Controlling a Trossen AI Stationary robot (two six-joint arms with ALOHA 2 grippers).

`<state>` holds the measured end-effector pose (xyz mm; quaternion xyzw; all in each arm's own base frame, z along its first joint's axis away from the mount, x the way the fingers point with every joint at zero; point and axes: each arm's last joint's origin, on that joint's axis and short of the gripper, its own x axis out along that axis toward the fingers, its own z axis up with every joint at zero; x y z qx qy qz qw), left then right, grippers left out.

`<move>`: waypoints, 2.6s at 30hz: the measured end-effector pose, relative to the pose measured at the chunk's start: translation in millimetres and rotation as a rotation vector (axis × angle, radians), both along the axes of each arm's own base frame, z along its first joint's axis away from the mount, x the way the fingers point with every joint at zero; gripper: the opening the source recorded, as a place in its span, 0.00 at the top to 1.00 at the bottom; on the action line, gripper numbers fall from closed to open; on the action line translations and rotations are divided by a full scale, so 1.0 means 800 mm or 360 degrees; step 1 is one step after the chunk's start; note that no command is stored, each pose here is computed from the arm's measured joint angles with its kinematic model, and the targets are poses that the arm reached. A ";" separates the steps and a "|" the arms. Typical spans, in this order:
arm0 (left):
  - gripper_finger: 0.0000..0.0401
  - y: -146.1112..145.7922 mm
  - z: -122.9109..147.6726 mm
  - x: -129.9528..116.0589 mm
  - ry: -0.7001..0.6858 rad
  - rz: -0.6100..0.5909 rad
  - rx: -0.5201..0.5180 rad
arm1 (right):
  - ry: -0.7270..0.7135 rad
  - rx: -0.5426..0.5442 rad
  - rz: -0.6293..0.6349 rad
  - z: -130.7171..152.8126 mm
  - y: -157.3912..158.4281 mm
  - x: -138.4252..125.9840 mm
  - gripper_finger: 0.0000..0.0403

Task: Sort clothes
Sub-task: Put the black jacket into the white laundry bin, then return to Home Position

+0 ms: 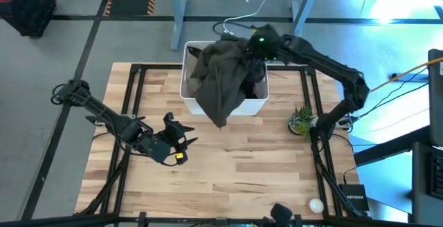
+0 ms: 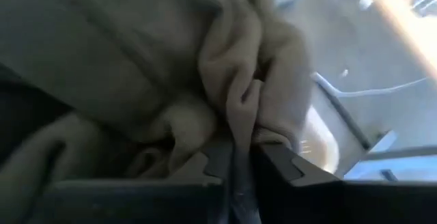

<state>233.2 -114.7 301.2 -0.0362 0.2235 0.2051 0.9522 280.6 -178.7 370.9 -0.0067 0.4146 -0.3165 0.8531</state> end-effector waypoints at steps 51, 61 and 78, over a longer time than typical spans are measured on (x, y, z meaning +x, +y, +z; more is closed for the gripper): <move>0.57 0.001 0.000 0.000 0.0002 0.0009 -0.0002 | 0.0410 0.0154 -0.0050 -0.136 0.000 -0.019 0.53; 0.57 0.002 0.000 0.001 -0.0001 0.0013 -0.0004 | 0.0288 -0.0066 0.0053 -0.030 0.042 -0.005 0.53; 0.59 -0.014 -0.007 -0.014 0.0042 -0.0052 0.0274 | -0.0418 -0.0137 0.0732 0.088 0.201 -0.038 0.63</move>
